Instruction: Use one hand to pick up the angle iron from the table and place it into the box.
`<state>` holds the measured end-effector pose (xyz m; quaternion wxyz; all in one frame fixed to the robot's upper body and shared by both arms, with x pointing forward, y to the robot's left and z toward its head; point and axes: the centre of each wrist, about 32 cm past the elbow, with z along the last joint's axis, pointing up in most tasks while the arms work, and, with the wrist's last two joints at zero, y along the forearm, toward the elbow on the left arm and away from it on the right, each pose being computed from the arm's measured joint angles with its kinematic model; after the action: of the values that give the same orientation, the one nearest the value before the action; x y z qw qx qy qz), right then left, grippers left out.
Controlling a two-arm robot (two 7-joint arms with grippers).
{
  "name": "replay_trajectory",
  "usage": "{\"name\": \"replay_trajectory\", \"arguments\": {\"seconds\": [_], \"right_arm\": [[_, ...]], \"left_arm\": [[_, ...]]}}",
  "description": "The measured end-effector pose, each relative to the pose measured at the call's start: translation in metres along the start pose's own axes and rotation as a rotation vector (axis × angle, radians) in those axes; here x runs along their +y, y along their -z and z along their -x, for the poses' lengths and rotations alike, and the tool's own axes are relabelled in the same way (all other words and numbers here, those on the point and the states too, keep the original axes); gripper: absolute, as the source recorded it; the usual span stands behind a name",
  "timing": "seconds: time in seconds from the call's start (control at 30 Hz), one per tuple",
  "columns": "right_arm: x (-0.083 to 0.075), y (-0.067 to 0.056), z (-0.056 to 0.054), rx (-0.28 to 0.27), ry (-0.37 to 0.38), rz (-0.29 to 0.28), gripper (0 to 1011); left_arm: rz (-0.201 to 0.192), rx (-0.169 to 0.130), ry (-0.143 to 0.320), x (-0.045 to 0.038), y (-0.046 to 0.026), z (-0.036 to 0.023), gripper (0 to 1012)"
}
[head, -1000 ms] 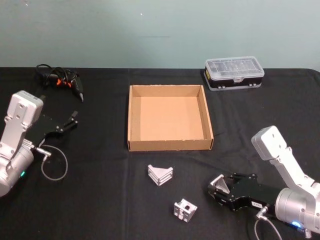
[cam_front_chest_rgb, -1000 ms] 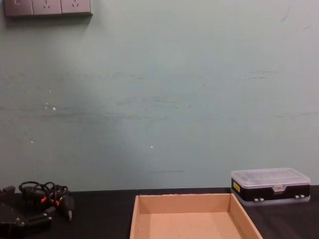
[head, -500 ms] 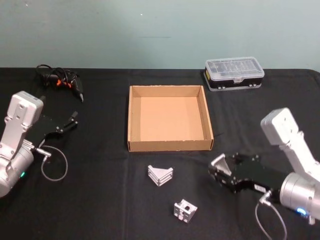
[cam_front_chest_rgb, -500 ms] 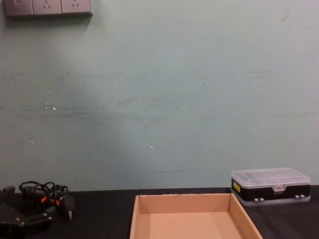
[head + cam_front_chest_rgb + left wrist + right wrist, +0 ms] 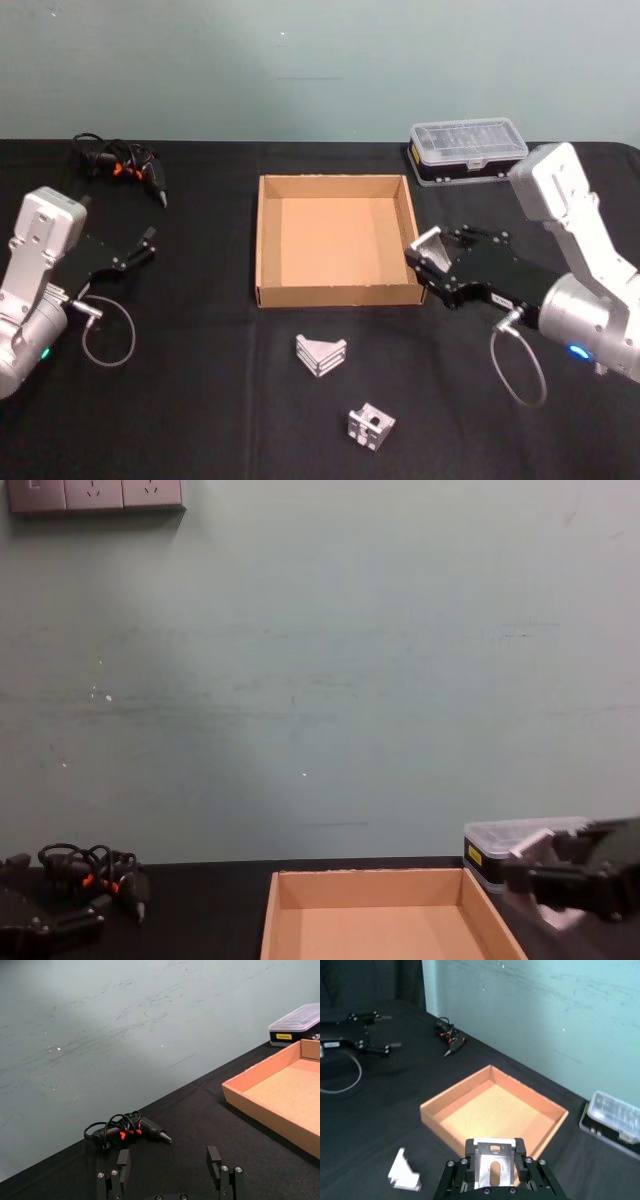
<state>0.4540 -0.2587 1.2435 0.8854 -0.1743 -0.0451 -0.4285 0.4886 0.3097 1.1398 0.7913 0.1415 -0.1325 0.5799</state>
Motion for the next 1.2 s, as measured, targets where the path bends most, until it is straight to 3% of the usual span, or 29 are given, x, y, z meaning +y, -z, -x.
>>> {"name": "replay_trajectory", "arguments": {"seconds": [0.47,0.83,1.2], "right_arm": [[0.062,-0.001,-0.015,0.001,0.000,0.020,449],[0.117,0.007,-0.032,0.031,-0.013,0.089,449],[0.138,0.015,-0.036,0.043,-0.022,0.141,449]], "left_arm": [[0.000,0.000,0.000,0.0000,0.0000,0.0000,1000],[0.000,0.000,0.000,0.0000,0.0000,0.0000,1000],[0.000,0.000,0.000,0.0000,0.0000,0.0000,1000]]}}
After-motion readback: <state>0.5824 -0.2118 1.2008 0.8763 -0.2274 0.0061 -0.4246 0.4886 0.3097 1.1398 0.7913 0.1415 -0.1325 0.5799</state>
